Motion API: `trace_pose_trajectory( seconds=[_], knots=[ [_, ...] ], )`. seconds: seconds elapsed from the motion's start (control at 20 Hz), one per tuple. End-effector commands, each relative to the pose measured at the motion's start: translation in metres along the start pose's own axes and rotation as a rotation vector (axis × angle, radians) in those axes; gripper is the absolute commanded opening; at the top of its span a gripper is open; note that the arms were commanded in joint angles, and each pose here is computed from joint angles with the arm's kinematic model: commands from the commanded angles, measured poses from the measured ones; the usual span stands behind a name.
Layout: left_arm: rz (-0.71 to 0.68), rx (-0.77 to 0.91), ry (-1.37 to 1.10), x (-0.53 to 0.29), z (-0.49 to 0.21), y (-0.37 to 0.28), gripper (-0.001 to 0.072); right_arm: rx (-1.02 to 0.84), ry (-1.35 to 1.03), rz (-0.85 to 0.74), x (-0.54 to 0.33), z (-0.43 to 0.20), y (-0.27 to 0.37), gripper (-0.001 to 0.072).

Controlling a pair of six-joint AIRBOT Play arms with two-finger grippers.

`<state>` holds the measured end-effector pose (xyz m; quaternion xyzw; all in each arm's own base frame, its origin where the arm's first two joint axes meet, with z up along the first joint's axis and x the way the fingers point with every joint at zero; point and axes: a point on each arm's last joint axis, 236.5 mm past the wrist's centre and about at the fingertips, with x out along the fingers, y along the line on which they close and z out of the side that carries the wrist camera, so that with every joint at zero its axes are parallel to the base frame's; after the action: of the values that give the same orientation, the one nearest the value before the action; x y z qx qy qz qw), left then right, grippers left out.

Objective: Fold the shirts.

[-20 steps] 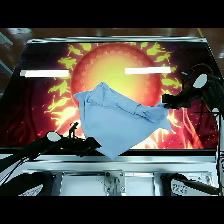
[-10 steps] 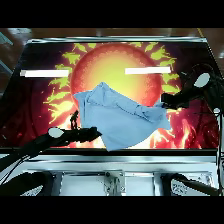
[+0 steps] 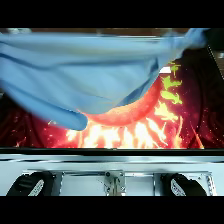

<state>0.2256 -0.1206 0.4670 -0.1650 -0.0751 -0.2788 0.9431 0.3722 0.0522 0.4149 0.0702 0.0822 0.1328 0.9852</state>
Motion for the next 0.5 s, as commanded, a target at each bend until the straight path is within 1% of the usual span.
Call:
trace_pose_trajectory(
  seconds=[0.0,0.2,0.3,0.45],
  knots=[
    [0.157,0.190,-0.052,-0.067,0.052,-0.030,0.0037,-0.046,-0.353,0.037,-0.096,0.091,0.042,0.0061],
    [0.278,0.172,0.190,-0.066,-0.006,0.004,0.0037,-0.145,-0.336,-0.050,-0.127,0.084,0.038,0.0061],
    [0.325,0.160,0.248,-0.068,-0.021,0.019,0.0037,-0.169,-0.222,-0.086,-0.129,0.058,0.031,0.0061],
    [0.361,0.124,0.347,-0.073,-0.048,0.035,0.0037,-0.173,-0.035,-0.089,-0.126,0.014,0.028,0.0061]
  ],
)
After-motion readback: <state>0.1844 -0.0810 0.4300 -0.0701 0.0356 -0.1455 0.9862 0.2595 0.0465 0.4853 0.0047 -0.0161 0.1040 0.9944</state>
